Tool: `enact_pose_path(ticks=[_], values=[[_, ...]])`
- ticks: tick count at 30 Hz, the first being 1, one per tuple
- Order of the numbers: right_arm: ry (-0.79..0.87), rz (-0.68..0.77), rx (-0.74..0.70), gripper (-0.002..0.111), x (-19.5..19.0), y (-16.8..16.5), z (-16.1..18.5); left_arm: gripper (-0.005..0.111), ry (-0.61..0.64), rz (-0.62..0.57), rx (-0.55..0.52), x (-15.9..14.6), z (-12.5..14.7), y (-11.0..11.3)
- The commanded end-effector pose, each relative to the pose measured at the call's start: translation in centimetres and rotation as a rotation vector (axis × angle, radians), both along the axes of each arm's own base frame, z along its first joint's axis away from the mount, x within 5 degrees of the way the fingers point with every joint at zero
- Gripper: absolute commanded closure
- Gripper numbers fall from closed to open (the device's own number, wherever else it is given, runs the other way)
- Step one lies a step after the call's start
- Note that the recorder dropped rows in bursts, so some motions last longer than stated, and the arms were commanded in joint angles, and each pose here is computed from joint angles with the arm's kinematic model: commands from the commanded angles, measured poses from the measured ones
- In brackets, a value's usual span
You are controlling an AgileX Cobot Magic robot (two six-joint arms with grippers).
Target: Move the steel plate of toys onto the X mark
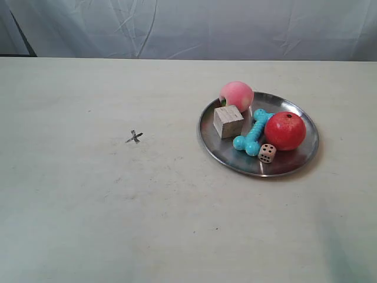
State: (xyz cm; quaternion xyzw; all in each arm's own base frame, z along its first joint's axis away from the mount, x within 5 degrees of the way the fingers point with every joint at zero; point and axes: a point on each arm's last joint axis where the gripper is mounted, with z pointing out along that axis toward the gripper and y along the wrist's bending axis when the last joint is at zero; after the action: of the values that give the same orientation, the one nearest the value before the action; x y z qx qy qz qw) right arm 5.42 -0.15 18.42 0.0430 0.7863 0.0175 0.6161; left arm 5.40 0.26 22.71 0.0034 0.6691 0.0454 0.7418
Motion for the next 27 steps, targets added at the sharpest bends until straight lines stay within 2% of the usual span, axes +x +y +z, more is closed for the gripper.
enact_pose_path(ticks=[1, 10, 13, 14, 17, 18, 24, 27], values=[[-0.017, -0.004, -0.003, 0.108, 0.0, 0.0, 0.1, 0.107, -0.014, -0.006, -0.002, -0.1, 0.1, 0.0], [-0.02, -0.004, -0.006, 0.108, 0.0, 0.0, 0.1, 0.107, -0.014, -0.058, -0.002, -0.1, 0.1, -0.3], [-0.077, -0.005, -0.093, 0.108, 0.1, -0.2, 0.6, 0.107, -0.014, -0.06, -0.002, -0.1, 0.1, -0.3], [-0.128, -0.005, -0.054, 0.108, 0.2, -0.1, 1.1, 0.107, -0.014, -0.06, -0.002, -0.1, 0.1, -0.3], [-0.347, -0.026, 0.291, 0.108, 0.2, 0.0, 3.0, 0.107, -0.014, -0.06, -0.002, -0.1, 0.1, -0.3], [-0.418, -0.036, 0.367, 0.108, 0.1, -0.2, 3.6, 0.107, -0.014, -0.06, -0.002, -0.1, 0.1, -0.3], [-0.792, -0.116, 0.552, 0.108, -1.1, -1.7, 6.4, 0.107, -0.014, -0.06, -0.002, -0.1, 0.1, -0.3], [-0.85, -0.143, 0.616, 0.108, -1.4, -2.1, 6.7, 0.107, -0.014, -0.06, -0.002, -0.1, 0.1, -0.3]])
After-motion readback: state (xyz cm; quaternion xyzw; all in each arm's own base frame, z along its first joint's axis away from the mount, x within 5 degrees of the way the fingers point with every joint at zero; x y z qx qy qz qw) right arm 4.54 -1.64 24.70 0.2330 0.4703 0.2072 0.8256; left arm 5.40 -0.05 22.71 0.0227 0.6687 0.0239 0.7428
